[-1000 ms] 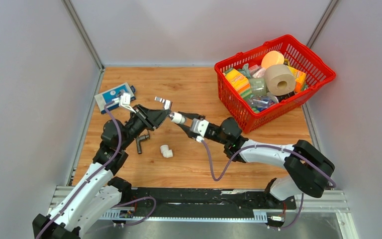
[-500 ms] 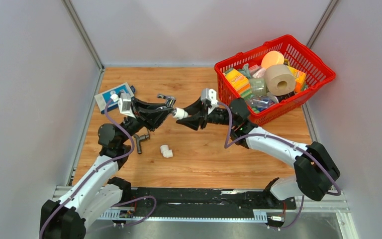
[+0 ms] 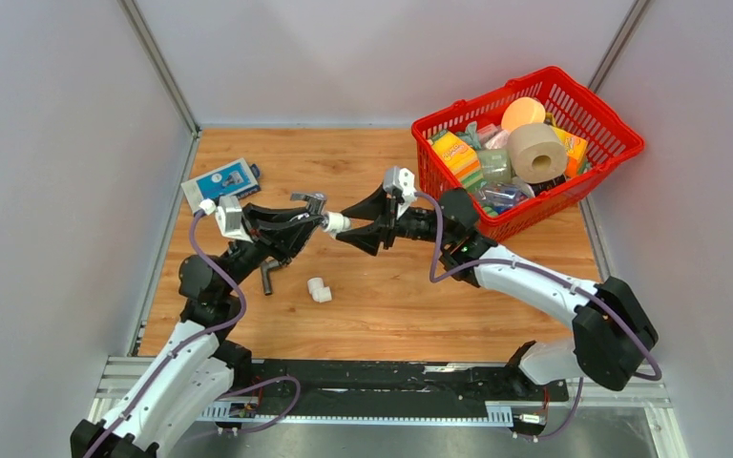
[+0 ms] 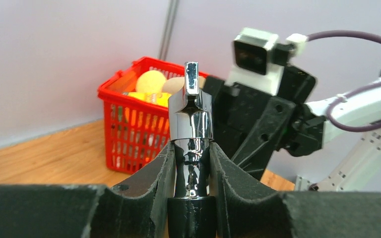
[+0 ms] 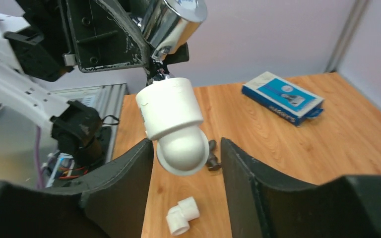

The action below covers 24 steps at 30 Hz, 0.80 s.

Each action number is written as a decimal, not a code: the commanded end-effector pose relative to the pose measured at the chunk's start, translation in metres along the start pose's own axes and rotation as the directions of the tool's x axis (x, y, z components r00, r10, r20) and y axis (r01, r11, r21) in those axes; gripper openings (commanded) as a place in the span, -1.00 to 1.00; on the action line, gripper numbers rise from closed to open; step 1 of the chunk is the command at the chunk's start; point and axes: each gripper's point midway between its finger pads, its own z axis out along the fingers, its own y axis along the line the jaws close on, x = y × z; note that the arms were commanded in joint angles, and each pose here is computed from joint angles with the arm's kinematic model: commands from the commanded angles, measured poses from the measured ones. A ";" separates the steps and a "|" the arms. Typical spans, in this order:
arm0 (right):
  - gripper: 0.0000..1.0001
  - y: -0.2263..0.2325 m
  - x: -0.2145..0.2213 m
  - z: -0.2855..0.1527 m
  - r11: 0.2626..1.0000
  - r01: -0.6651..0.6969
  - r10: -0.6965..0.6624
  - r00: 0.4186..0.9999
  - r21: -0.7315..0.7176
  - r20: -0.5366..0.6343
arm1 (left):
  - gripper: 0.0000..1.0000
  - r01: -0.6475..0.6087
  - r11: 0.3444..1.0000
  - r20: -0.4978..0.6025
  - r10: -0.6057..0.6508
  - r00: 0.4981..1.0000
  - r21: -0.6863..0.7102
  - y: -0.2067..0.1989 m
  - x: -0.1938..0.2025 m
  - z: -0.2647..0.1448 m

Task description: Install the water faucets

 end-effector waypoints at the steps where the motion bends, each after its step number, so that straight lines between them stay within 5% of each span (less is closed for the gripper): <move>1: 0.21 -0.020 -0.035 -0.015 0.972 0.156 -0.170 0.983 0.178 0.068 | -1.00 0.003 0.986 0.022 0.000 1.000 -0.169 0.025 -0.012 -0.001; 9: 0.35 -0.030 -0.037 -0.027 0.880 0.371 -0.392 0.920 0.295 0.012 | -1.00 0.158 0.941 0.048 -0.151 0.987 -0.299 0.041 -0.010 -0.006; 24: 0.38 -0.029 -0.024 -0.024 0.799 0.516 -0.516 0.852 0.308 -0.090 | -1.00 0.207 0.900 0.045 -0.206 0.978 -0.383 0.053 -0.006 -0.009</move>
